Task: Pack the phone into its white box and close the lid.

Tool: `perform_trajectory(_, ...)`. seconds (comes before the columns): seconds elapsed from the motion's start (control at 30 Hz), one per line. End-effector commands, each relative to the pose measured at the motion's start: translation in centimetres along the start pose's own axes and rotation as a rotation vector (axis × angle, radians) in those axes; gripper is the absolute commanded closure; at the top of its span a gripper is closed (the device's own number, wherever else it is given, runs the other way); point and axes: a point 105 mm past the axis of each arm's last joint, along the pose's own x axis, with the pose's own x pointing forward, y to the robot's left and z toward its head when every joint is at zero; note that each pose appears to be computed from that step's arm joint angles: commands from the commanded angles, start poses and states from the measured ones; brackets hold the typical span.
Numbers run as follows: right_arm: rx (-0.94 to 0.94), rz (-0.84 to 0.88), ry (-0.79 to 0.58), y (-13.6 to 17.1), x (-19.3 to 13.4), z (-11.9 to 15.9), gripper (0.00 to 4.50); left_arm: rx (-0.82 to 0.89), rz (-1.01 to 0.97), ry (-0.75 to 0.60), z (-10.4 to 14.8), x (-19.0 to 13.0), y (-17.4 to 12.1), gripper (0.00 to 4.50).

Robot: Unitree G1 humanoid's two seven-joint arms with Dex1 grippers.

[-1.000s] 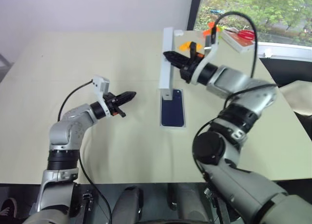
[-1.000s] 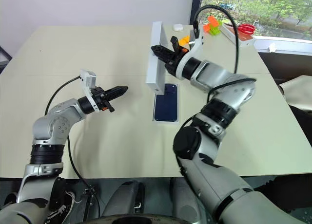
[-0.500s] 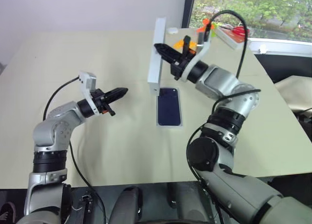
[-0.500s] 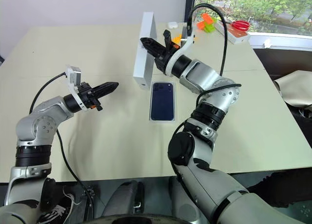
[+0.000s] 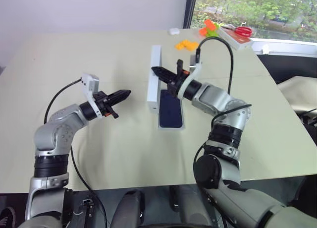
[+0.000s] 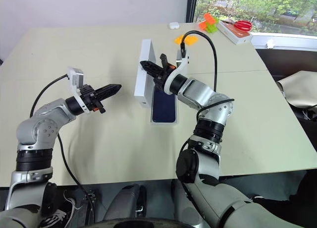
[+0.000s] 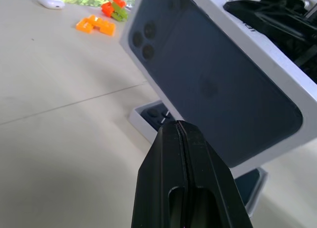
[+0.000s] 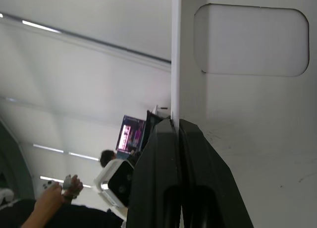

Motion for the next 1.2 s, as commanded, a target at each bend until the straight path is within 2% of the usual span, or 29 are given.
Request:
perform_trajectory(0.03, 0.142, 0.069, 0.042, -0.4, 0.8, -3.7, 4.48, 0.028, -0.023, -0.031, 1.0, 0.0, -0.7, 4.50)
perform_trajectory(0.23, 0.144, 0.021, 0.120, -1.8, 0.8, -5.9, 4.48, 0.038, -0.027, -0.024, 0.8, 0.0, -0.9, 4.50)
perform_trajectory(0.67, 0.146, -0.086, 0.134, -4.3, 0.5, -6.8, 4.48, 0.039, -0.003, 0.000, -0.3, 0.3, -0.8, 4.50)
perform_trajectory(1.2, 0.113, -0.109, 0.057, -4.8, 0.6, -4.6, 4.48, -0.040, -0.016, 0.008, -2.0, 1.8, -1.3, 4.50)
